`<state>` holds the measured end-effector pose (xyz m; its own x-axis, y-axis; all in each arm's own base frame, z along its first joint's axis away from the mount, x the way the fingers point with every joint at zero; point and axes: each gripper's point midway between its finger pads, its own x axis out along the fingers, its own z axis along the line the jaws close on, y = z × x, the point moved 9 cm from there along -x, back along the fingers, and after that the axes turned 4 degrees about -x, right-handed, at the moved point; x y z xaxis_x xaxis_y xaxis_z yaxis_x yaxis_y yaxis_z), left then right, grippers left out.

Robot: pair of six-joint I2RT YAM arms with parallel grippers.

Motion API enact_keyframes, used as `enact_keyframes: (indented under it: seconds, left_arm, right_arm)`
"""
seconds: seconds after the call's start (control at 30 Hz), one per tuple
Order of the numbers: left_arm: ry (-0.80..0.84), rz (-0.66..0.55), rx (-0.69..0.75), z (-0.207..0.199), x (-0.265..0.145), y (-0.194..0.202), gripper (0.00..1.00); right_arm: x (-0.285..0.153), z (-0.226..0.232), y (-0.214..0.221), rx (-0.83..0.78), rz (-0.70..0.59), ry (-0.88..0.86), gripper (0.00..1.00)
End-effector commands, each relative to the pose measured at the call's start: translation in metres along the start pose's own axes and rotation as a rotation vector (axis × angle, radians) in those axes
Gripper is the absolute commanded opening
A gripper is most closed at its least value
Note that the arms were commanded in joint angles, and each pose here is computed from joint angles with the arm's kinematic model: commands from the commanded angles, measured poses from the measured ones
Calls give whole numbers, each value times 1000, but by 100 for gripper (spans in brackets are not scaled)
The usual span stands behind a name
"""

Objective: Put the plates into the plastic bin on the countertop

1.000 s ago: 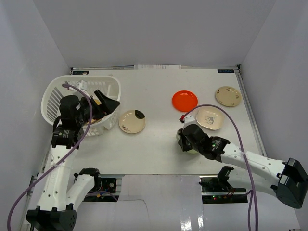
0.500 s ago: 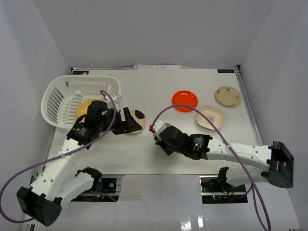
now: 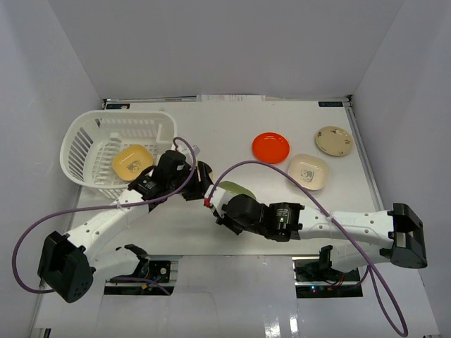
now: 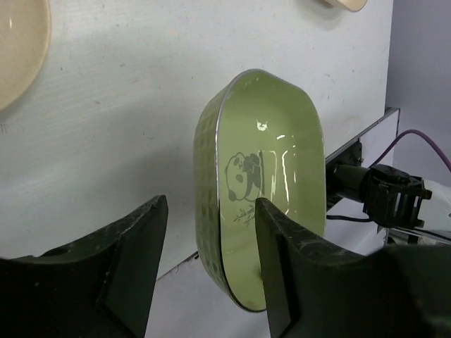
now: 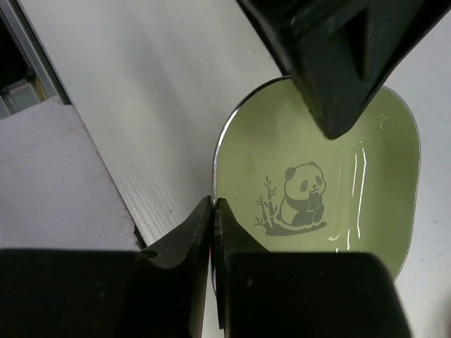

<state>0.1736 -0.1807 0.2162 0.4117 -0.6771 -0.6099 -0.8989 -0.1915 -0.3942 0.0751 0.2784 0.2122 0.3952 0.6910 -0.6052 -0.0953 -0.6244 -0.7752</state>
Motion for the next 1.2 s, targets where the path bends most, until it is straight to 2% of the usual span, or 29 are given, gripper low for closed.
enact_keyframes:
  seconds: [0.0,0.1,0.17,0.2,0.23,0.27,0.3,0.4,0.43,0.5,0.6,0.73,0.77,0.87,0.97,1.03,1.07,1.17]
  left_arm:
    - [-9,8,8,3,15,7,61]
    - [-27,28,8,6,22,10,52]
    - [-35,22,12,6,23,9,34]
    - [-39,3,17,5,23,6,19]
    - [-36,-12,22,1,20,2,12]
    - [-37,-27,27,-1,19,0,8]
    - [-41,-55,35,-7,15,-7,1]
    - [-55,-106,52,-15,9,-18,0]
    - [-93,-133,57,-15,7,-23,0]
    - [-121,-203,84,-27,-5,-41,0]
    - [-155,-347,92,-40,-30,-77,0]
    - [-241,-569,16,-24,-80,-125,0]
    - [-312,-651,-36,-6,-96,-140,0]
    - [-432,-791,-142,35,-132,-159,0]
    - [-538,-876,-266,85,-158,-167,0]
    - [-529,-868,-329,110,-160,-166,0]
    - [-583,-872,-384,129,-162,-167,0]
    - [-622,-853,-440,154,-151,-165,0]
  right_arm:
    - [-4,-2,-15,4,-96,33,8]
    - [-6,-3,-16,6,-108,45,8]
    - [-7,-3,-16,11,-117,55,8]
    - [-7,-5,-16,13,-116,67,8]
    - [-9,-5,-15,15,-119,71,9]
    - [-10,-5,-15,23,-118,75,15]
    - [-12,-6,-13,30,-121,88,31]
    - [-18,-9,-10,67,-123,112,58]
    - [-24,-11,-12,86,-141,116,73]
    - [-40,-15,-18,137,-190,128,87]
    - [-59,-22,-26,204,-276,161,97]
    - [-96,-38,-31,324,-425,226,95]
    - [-99,-42,-27,345,-432,271,94]
    - [-103,-49,-13,396,-441,351,90]
    - [-95,-53,3,432,-413,415,89]
    - [-90,-55,12,446,-392,446,88]
    - [-88,-60,15,465,-387,472,88]
    - [-83,-72,22,496,-362,501,87]
